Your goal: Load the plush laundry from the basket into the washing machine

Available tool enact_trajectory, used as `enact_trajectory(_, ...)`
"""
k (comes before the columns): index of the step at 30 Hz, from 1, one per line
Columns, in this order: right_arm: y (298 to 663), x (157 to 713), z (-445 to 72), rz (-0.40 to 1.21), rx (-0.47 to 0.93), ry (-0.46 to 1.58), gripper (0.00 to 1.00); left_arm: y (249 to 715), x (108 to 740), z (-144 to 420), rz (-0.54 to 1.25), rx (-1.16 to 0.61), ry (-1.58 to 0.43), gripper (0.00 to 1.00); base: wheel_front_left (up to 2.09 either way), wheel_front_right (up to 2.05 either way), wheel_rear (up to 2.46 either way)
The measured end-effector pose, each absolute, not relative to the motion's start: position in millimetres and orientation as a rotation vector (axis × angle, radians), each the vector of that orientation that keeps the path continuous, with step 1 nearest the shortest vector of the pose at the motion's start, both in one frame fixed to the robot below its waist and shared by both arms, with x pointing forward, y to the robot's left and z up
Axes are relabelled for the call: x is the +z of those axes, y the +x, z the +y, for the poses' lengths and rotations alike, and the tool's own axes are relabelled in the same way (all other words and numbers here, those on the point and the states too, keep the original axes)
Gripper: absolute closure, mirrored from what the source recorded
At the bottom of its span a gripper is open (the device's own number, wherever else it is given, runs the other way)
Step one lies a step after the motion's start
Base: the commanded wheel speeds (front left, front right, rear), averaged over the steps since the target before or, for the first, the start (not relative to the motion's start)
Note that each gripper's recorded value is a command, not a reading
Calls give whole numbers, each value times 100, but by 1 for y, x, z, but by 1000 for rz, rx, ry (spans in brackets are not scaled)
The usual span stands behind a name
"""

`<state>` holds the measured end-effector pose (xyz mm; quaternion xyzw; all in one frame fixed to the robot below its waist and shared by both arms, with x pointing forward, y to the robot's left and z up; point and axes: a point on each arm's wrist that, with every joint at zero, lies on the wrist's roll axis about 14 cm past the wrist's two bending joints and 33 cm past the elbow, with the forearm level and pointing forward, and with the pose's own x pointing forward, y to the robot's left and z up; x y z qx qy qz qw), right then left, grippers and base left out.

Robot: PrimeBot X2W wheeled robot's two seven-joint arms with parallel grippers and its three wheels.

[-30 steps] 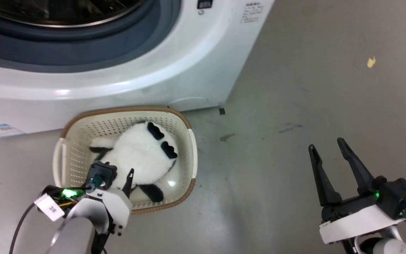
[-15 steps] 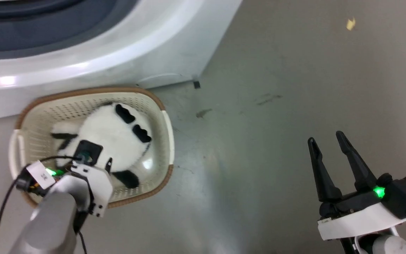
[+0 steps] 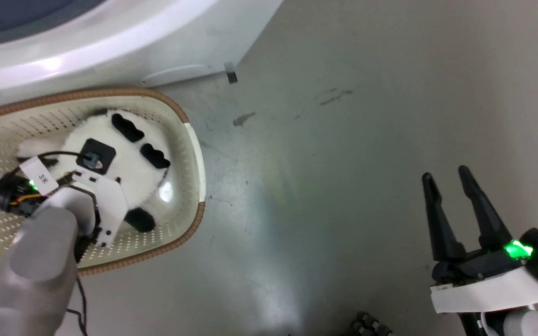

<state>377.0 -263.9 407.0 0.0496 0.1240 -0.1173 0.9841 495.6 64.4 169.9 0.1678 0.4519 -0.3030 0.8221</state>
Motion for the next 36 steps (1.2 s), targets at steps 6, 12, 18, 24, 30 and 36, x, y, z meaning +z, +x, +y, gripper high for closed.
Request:
enact_trajectory(6, 374, 401, -273, 259, -273, 103, 0, 499, 146, 65, 1003, -686, 419, 0, 0, 0, 0)
enact_trajectory(12, 370, 393, -280, 279, -304, 101, 0, 494, 118, 69, 1085, -708, 467, 0, 2, 2, 2)
enact_trajectory(18, 367, 386, -285, 295, -335, 112, 0, 492, 95, 70, 1137, -723, 472, 0, 10, 10, 10)
enact_trajectory(24, 365, 381, -290, 308, -353, 100, 0, 493, 73, 77, 1179, -731, 488, 22, 1, 1, 1)
enact_trajectory(30, 362, 387, -291, 294, -362, 101, 0, 498, 73, 74, 1170, -722, 461, 100, 0, 0, 0)
enact_trajectory(36, 366, 400, -290, 251, -351, 105, 0, 506, 88, 76, 1102, -700, 415, 100, 0, 0, 0)
